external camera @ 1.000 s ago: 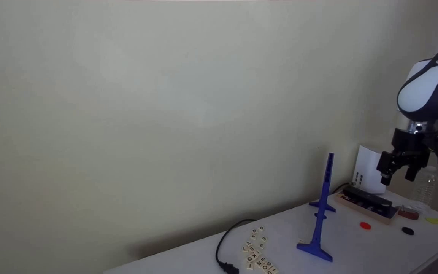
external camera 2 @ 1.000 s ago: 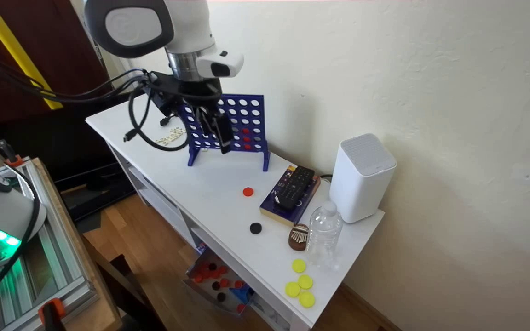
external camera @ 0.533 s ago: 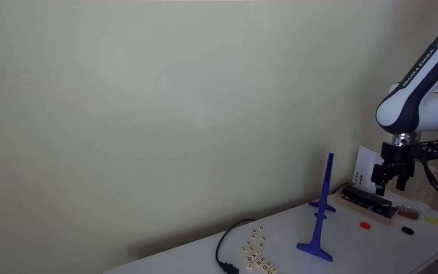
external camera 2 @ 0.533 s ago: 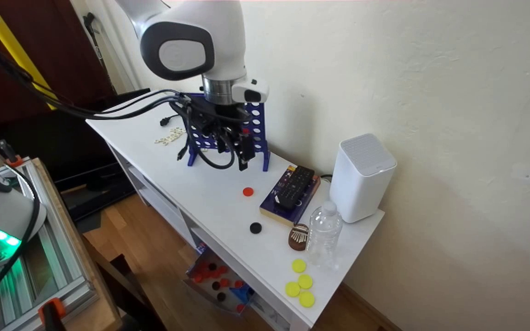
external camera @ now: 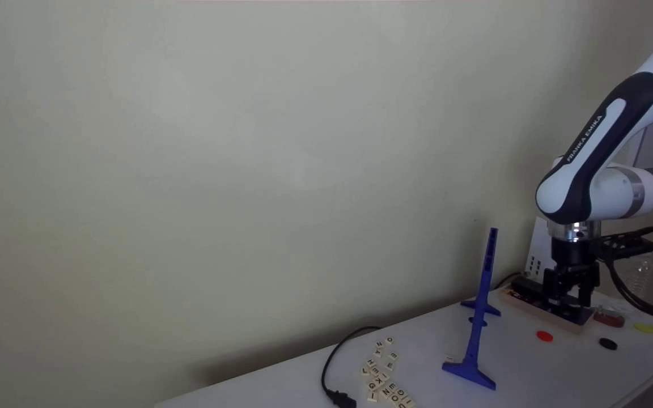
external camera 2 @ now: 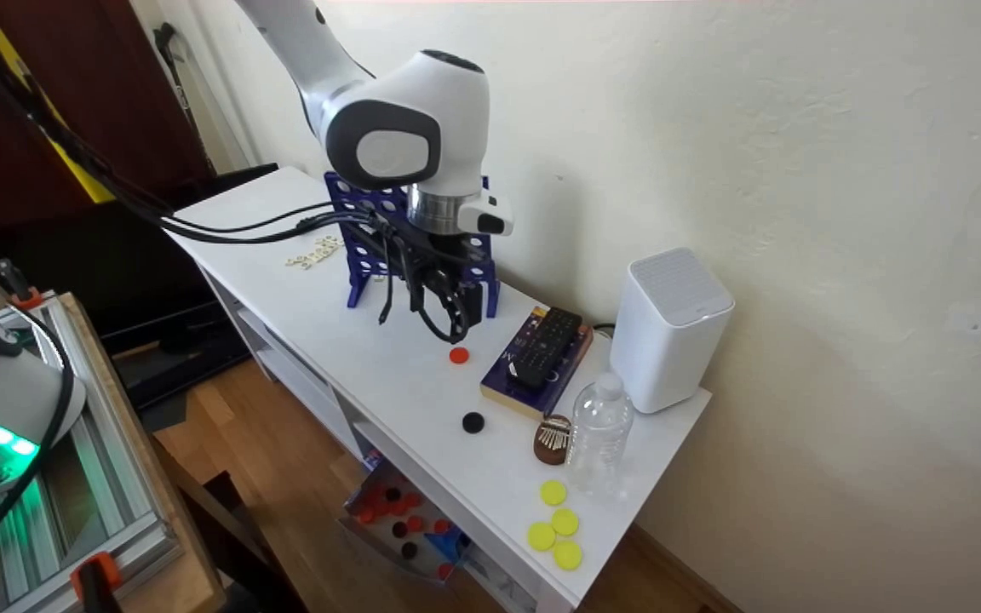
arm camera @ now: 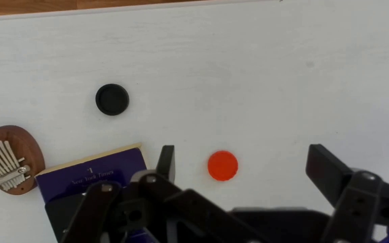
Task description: Pick up the red token and place in the second row from the right of the purple object on top of the other tokens
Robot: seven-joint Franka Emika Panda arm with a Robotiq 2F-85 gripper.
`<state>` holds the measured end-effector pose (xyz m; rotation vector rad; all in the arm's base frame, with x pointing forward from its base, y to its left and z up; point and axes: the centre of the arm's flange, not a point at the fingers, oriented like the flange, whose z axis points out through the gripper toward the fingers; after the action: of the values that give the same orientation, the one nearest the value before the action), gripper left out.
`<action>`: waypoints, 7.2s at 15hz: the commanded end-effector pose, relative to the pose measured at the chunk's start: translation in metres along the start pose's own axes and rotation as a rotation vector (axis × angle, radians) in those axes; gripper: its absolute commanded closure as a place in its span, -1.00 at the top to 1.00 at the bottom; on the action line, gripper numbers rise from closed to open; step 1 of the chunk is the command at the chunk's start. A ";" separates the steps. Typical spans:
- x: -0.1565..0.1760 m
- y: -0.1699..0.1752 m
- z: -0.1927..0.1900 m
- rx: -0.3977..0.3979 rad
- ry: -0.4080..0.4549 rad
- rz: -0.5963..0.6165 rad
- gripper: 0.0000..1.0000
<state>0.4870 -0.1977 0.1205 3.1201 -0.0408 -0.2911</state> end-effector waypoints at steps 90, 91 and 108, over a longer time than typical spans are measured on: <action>-0.030 -0.023 -0.007 -0.128 0.191 -0.231 -0.80; -0.035 -0.024 -0.015 -0.125 0.220 -0.235 -0.80; -0.067 -0.058 -0.098 0.028 0.574 -0.371 -0.80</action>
<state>0.4610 -0.1248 0.2075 3.0721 0.5105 0.5383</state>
